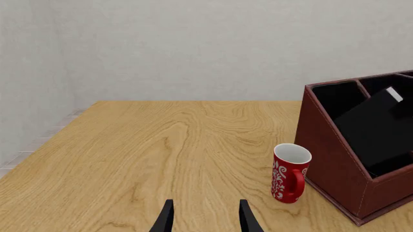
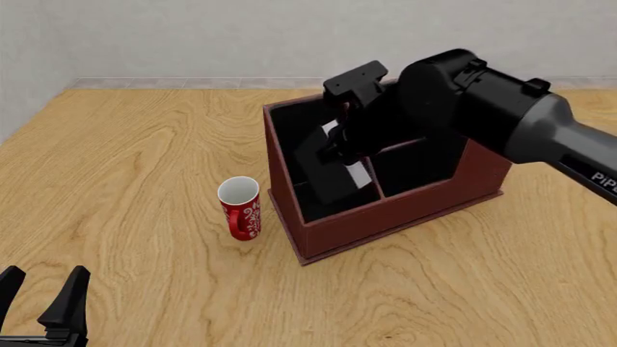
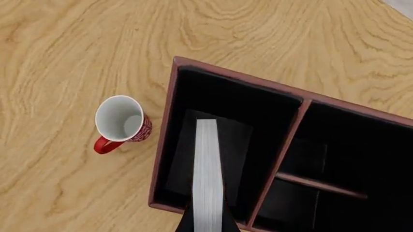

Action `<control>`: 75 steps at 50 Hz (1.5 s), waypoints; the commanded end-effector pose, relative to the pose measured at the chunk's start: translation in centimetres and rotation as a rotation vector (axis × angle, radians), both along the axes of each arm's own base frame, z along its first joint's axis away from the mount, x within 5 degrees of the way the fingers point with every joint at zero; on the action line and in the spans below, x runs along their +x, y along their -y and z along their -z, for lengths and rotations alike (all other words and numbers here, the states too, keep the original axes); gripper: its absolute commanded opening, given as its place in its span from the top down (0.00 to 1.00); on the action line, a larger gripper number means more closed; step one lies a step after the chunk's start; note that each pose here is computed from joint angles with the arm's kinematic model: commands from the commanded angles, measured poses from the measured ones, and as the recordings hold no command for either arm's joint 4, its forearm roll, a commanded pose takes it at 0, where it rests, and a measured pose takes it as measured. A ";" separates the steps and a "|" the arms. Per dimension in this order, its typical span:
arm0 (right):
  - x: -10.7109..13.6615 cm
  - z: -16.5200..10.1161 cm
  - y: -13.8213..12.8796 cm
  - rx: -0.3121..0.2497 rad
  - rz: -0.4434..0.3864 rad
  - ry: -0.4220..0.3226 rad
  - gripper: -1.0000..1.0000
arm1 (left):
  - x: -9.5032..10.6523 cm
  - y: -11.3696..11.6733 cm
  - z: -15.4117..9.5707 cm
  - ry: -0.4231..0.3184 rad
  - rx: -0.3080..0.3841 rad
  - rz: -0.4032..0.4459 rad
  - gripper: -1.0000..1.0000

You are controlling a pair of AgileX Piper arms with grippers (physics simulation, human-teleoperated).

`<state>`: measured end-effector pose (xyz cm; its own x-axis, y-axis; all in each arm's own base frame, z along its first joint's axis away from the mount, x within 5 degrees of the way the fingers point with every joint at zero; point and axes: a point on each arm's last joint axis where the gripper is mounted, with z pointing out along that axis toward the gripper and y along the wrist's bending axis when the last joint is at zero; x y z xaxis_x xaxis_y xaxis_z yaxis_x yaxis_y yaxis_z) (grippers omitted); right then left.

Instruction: Pick up the book and place it in the left compartment of the caddy.

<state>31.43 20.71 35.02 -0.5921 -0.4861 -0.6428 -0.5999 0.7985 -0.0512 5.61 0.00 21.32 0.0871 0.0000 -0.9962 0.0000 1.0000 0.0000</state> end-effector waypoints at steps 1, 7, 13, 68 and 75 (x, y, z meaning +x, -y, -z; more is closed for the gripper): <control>0.6 0.1 -0.1 0.018 0.021 0.005 1.00 | 0.0 0.0 0.0 0.000 0.000 0.000 0.00; 0.6 0.3 -0.3 0.018 0.020 0.002 1.00 | 0.0 0.0 0.0 0.000 0.000 0.000 0.00; 0.7 0.7 -0.5 0.018 0.018 -0.002 1.00 | 0.0 0.0 0.0 0.000 0.000 0.000 0.00; 0.2 0.8 -0.4 0.011 0.006 -0.002 0.00 | 0.0 0.0 0.0 0.000 0.000 0.000 0.00; 0.0 0.5 -0.4 0.012 0.004 -0.001 0.00 | 0.0 0.0 0.0 0.000 0.000 0.000 0.00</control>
<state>31.64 21.16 34.20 -0.5972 -0.4750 -0.6463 -0.5946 0.8030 -0.0407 5.61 0.00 21.32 0.0871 0.0000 -0.9962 0.0000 1.0000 0.0000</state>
